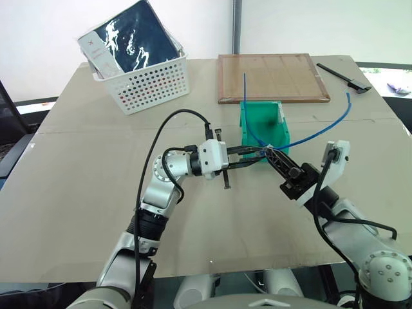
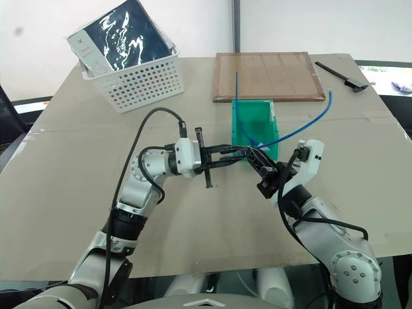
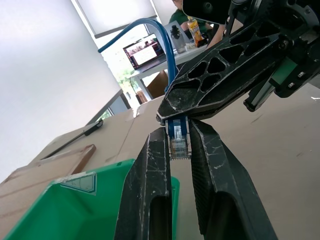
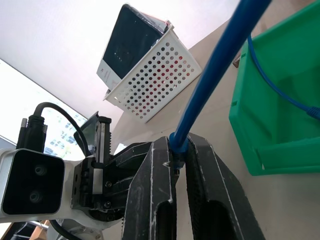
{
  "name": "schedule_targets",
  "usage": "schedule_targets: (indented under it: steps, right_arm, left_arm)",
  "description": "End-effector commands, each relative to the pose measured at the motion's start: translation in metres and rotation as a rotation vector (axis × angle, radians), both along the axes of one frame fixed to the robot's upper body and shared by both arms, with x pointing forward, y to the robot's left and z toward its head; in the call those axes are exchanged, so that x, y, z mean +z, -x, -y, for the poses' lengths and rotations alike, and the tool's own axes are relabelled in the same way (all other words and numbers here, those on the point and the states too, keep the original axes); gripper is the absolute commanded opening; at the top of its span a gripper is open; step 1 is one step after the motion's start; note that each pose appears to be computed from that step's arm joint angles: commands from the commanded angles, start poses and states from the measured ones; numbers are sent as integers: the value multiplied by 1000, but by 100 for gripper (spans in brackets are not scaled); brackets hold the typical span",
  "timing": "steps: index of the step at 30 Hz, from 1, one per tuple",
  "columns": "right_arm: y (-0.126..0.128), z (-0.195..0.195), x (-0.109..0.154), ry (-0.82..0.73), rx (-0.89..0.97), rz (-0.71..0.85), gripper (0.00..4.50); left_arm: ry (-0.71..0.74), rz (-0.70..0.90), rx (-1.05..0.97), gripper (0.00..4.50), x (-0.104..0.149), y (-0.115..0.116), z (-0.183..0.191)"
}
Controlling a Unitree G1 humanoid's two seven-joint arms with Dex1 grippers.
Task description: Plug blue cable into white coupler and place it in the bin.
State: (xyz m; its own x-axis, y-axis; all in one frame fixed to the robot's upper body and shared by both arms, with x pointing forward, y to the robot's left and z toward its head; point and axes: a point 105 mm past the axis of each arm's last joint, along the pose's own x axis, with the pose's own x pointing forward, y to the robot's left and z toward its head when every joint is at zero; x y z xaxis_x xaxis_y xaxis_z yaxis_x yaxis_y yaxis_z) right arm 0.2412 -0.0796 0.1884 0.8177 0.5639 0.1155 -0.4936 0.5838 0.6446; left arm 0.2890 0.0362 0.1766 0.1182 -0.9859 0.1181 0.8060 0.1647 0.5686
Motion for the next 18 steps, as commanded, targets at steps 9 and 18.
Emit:
schedule_targets:
  steps: [9, 18]
  right_arm:
    - [1, 2, 4, 2, 58, 42, 0]
    - [-6, -6, -2, 8, 112, 54, 0]
  left_arm:
    - [71, -376, 397, 373, -8, -26, -108]
    - [43, -465, 726, 373, -24, -43, -203]
